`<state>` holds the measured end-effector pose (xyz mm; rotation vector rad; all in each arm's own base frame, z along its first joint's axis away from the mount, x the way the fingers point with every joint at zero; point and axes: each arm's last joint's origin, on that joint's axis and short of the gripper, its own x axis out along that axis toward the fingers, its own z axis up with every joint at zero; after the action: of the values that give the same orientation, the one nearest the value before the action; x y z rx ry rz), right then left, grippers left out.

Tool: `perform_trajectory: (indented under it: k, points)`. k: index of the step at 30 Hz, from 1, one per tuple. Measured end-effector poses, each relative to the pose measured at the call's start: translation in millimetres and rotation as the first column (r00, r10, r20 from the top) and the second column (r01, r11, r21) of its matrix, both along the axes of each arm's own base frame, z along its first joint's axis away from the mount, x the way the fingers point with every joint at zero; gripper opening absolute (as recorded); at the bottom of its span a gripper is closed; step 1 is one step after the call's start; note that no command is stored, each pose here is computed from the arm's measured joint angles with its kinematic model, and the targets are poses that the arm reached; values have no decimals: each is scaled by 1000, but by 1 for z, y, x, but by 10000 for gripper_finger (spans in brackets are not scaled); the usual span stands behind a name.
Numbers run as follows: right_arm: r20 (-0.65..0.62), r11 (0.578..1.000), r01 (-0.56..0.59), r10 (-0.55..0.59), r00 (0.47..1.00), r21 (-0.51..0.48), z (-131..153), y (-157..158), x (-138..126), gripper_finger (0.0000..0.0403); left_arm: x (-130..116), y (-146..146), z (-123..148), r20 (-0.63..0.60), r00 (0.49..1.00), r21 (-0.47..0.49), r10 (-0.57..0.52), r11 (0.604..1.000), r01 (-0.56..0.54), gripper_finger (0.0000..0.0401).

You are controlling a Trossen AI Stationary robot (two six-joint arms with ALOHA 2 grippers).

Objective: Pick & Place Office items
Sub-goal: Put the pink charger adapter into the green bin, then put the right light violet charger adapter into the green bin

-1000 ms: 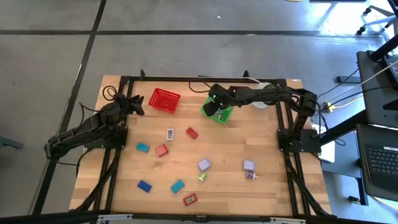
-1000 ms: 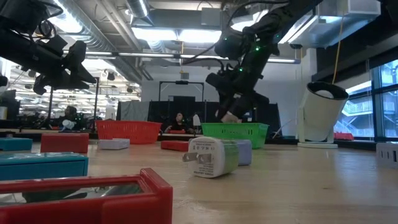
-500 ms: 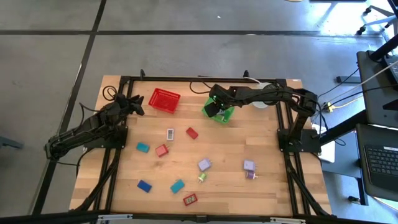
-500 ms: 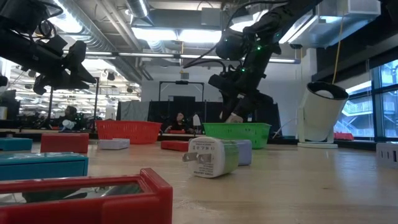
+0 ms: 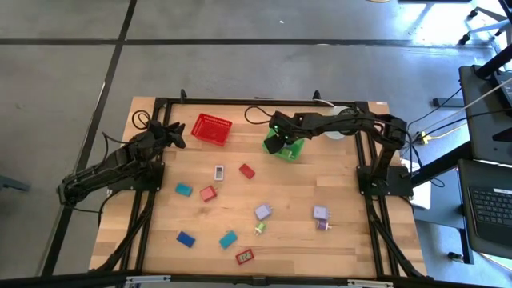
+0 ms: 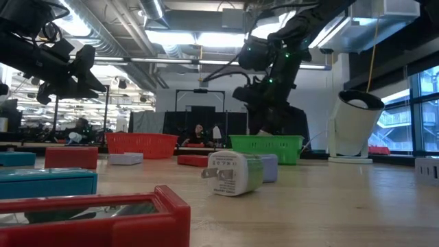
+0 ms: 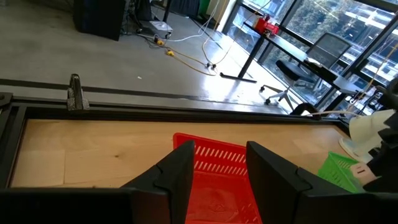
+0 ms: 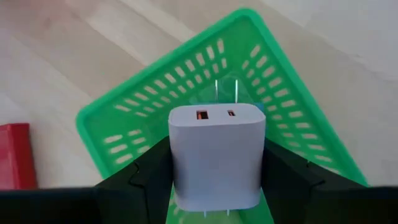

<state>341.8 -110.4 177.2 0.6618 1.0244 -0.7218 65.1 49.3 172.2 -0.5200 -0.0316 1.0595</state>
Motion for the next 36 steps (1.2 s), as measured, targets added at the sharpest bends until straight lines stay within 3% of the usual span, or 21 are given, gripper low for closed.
perform_trajectory:
  k: [16,27,36]
  points:
    - [8,1000,-5,5,1000,-10,2,0,1,200,0,0,0,0,1000,0,0,1000,0,141]
    - [16,1000,-4,5,1000,-14,3,-1,1,293,0,0,0,0,1000,0,0,1000,0,141]
    - [120,999,-36,32,992,27,38,2,-10,303,0,0,0,0,1000,0,0,1000,0,141]
